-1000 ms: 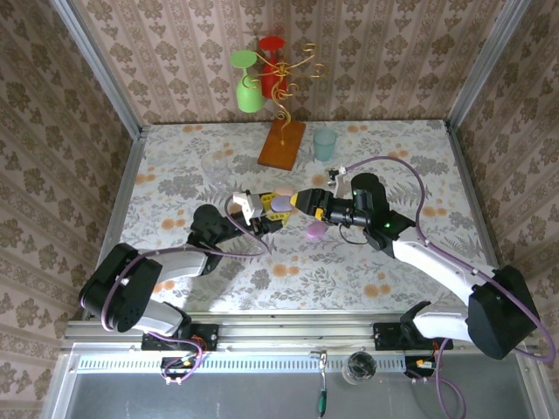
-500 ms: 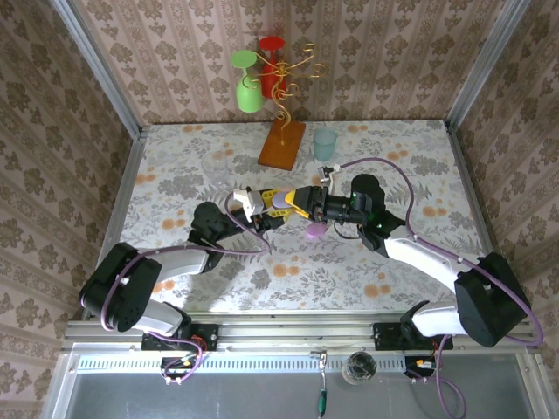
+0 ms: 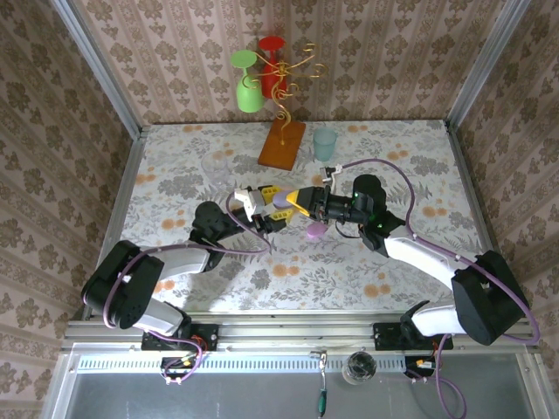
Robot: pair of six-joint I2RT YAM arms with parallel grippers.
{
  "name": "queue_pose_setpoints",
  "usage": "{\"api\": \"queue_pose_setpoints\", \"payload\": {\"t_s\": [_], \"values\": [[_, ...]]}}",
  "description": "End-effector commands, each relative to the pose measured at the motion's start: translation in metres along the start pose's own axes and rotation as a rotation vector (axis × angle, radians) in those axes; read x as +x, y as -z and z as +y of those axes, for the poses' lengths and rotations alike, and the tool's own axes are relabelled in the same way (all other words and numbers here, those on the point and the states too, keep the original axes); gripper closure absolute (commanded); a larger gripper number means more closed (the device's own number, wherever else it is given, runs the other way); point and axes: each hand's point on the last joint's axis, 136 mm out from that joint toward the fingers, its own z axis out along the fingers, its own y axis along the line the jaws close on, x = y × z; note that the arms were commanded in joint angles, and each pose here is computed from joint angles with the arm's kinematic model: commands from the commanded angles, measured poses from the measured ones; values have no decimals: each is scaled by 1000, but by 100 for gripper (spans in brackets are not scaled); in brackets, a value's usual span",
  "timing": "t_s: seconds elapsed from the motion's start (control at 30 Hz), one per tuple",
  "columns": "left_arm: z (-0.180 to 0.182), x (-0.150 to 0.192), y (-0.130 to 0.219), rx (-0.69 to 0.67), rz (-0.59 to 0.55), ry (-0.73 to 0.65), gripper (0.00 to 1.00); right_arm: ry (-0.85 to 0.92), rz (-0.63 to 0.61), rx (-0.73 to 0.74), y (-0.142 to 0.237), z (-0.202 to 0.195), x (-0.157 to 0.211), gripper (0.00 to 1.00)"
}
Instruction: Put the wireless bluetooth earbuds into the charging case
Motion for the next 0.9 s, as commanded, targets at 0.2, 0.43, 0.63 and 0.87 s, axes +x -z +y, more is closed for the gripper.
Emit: {"api": "queue_pose_setpoints", "payload": {"t_s": [0.2,0.43,0.63,0.87], "values": [[-4,26,16,-20,94,-37,13,28,-152,224,34,-55,-23,84],[-22,58,29,10,227,5,3,-31,-302,413,78,-116,-46,85],[-32,75,33,36,305,4,0,-124,-388,513,110,-162,-50,86],[-37,77,33,64,302,23,0,-176,-429,619,133,-201,-42,87]]}}
